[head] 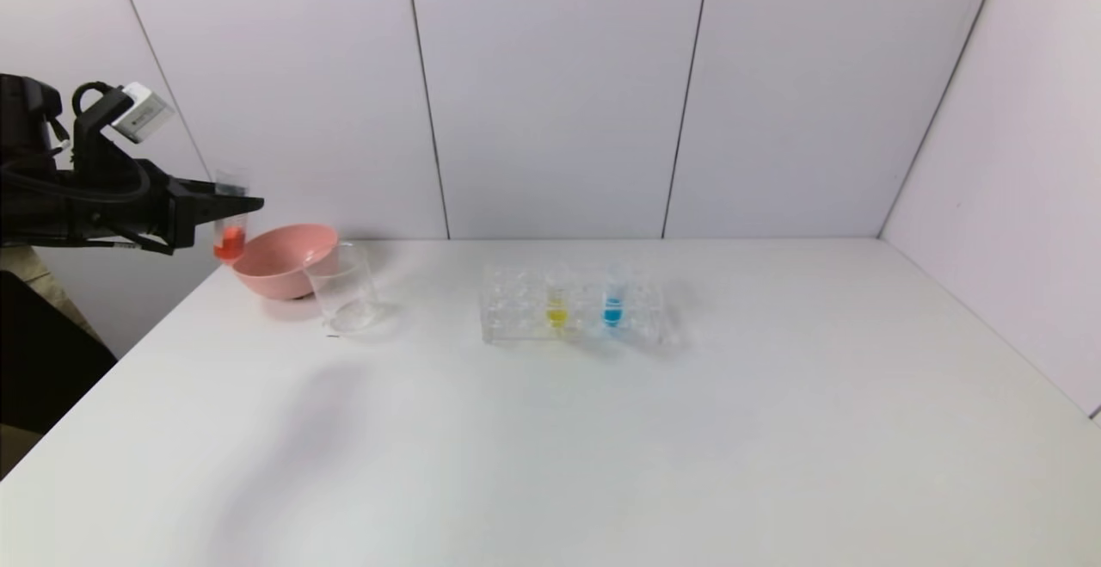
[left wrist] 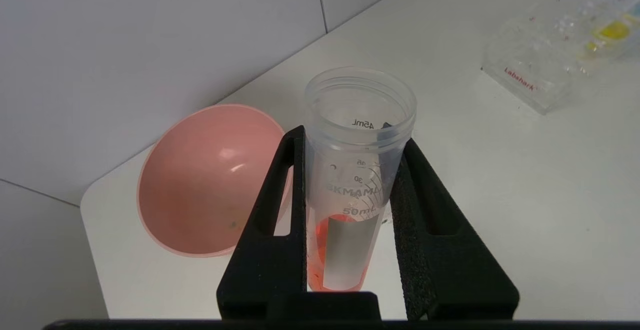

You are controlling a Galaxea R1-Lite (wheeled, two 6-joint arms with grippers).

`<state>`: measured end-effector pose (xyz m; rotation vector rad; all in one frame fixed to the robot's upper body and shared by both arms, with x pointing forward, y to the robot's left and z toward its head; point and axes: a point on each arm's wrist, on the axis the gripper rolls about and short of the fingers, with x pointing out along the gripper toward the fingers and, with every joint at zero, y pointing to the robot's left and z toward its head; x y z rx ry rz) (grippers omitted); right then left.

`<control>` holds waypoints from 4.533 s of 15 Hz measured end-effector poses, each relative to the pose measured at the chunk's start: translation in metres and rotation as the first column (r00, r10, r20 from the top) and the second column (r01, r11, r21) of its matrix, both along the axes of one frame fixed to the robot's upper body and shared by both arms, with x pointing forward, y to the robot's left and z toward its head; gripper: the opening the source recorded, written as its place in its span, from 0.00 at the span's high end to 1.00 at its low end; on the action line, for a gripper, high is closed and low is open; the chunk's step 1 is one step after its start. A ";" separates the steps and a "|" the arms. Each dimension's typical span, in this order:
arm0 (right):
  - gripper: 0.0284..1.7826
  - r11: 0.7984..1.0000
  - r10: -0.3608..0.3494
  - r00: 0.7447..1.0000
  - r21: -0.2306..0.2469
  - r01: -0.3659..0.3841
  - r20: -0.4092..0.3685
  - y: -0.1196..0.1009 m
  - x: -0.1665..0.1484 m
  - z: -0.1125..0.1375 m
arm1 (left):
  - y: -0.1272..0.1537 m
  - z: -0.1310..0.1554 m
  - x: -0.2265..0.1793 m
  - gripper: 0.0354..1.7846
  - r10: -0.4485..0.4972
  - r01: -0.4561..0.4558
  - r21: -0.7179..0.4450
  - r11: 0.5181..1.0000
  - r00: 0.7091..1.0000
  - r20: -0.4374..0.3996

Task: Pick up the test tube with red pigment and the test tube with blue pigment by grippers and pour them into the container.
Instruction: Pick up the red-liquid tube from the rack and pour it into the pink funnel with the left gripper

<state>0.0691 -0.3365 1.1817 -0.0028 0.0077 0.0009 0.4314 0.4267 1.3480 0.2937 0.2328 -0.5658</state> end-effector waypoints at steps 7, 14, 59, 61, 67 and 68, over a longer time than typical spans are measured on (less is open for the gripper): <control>0.00 1.000 0.001 1.000 0.000 -0.001 0.000 0.000 0.000 0.000 | 0.005 -0.005 0.015 0.73 -0.147 0.141 0.278 0.950 0.989 -0.001; 0.00 1.000 0.001 1.000 0.000 -0.001 0.000 0.000 0.000 0.000 | 0.008 -0.011 0.031 0.73 -0.220 0.226 0.388 0.894 0.974 -0.061; 0.00 1.000 0.000 1.000 0.000 0.000 0.000 0.000 0.000 0.000 | -0.045 -0.013 0.070 0.73 0.049 0.164 0.764 0.624 0.968 -0.248; 0.00 1.000 0.000 1.000 0.000 0.000 0.000 0.000 0.000 0.000 | -0.048 -0.014 0.072 0.73 0.046 0.160 0.768 0.620 0.970 -0.239; 0.00 1.000 0.000 1.000 0.000 0.000 0.000 0.000 0.000 0.000 | -0.057 -0.017 0.077 0.73 0.058 0.151 0.790 0.594 0.972 -0.229; 0.00 1.000 0.000 1.000 0.000 0.000 0.000 0.000 0.000 0.000 | -0.058 -0.017 0.077 0.73 0.062 0.148 0.796 0.586 0.972 -0.227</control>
